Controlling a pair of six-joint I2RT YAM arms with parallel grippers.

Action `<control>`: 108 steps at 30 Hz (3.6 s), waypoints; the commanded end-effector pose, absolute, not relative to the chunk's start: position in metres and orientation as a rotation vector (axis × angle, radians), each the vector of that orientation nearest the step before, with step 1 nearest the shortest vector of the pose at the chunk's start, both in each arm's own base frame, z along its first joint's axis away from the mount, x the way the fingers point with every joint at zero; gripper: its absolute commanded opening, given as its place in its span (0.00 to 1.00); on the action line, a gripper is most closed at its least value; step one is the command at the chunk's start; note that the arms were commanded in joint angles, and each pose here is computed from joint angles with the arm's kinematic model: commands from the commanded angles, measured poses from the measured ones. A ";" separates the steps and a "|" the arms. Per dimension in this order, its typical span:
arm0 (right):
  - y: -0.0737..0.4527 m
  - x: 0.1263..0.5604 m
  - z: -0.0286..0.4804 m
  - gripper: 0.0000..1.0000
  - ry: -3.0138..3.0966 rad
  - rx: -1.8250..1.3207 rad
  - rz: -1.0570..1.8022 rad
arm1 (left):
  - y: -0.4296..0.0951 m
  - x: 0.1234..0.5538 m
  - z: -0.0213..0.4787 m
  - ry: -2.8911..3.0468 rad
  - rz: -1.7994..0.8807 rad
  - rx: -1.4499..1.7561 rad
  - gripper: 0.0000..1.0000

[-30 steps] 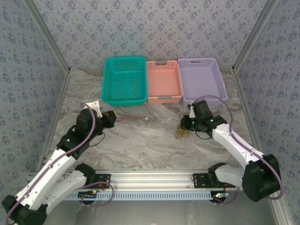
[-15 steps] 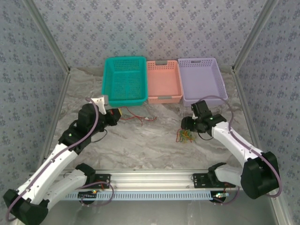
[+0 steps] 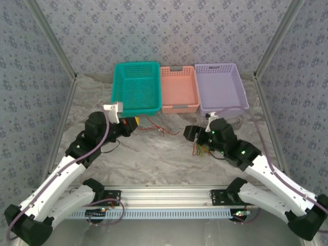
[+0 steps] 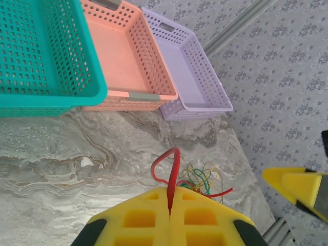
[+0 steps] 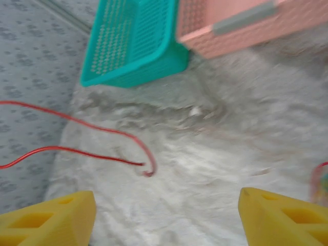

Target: Untangle the cables

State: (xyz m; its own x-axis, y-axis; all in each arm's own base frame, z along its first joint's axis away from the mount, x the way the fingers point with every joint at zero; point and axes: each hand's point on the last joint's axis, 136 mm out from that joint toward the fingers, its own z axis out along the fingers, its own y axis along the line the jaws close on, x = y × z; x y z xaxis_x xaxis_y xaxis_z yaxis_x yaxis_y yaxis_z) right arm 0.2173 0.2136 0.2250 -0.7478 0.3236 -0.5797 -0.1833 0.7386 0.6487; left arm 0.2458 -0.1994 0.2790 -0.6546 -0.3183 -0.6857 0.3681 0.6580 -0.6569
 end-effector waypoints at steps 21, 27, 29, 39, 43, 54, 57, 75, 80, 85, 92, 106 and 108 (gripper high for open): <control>0.240 0.247 0.204 0.00 2.132 0.416 0.901 | -0.213 0.236 0.288 1.997 -1.107 0.093 0.00; 0.215 0.258 0.228 0.00 2.100 0.387 0.816 | -0.222 0.229 0.285 2.020 -1.145 0.156 0.00; 0.208 0.265 0.241 0.00 2.094 0.362 0.791 | -0.227 0.225 0.282 2.034 -1.157 0.193 0.00; 0.176 0.318 0.309 0.00 2.023 0.237 0.755 | -0.267 0.198 0.256 2.124 -1.188 0.438 0.00; 0.167 0.341 0.339 0.00 1.983 0.179 0.750 | -0.281 0.190 0.242 2.164 -1.179 0.513 0.00; 0.181 0.395 0.422 0.00 1.902 0.040 0.916 | -0.326 0.178 0.207 2.250 -1.072 0.738 0.00; 0.189 0.406 0.430 0.00 1.906 0.026 0.960 | -0.336 0.180 0.203 2.248 -1.054 0.760 0.00; 0.203 0.417 0.421 0.58 2.028 0.016 1.062 | -0.303 0.229 0.264 2.144 -1.092 0.420 0.00; 0.187 0.407 0.427 0.74 2.021 0.022 0.966 | -0.274 0.255 0.312 2.070 -1.207 0.245 0.00; 0.160 0.383 0.433 0.75 2.005 0.081 0.853 | -0.238 0.287 0.340 2.067 -1.187 0.072 0.00; 0.140 0.333 0.410 0.75 1.999 0.133 0.790 | -0.169 0.357 0.369 1.967 -1.127 -0.236 0.00; 0.154 0.255 0.354 0.76 2.044 0.065 0.842 | -0.101 0.509 0.322 1.951 -0.983 -0.514 0.00; 0.155 0.251 0.352 0.77 2.051 0.056 0.839 | -0.107 0.522 0.297 1.997 -0.997 -0.526 0.00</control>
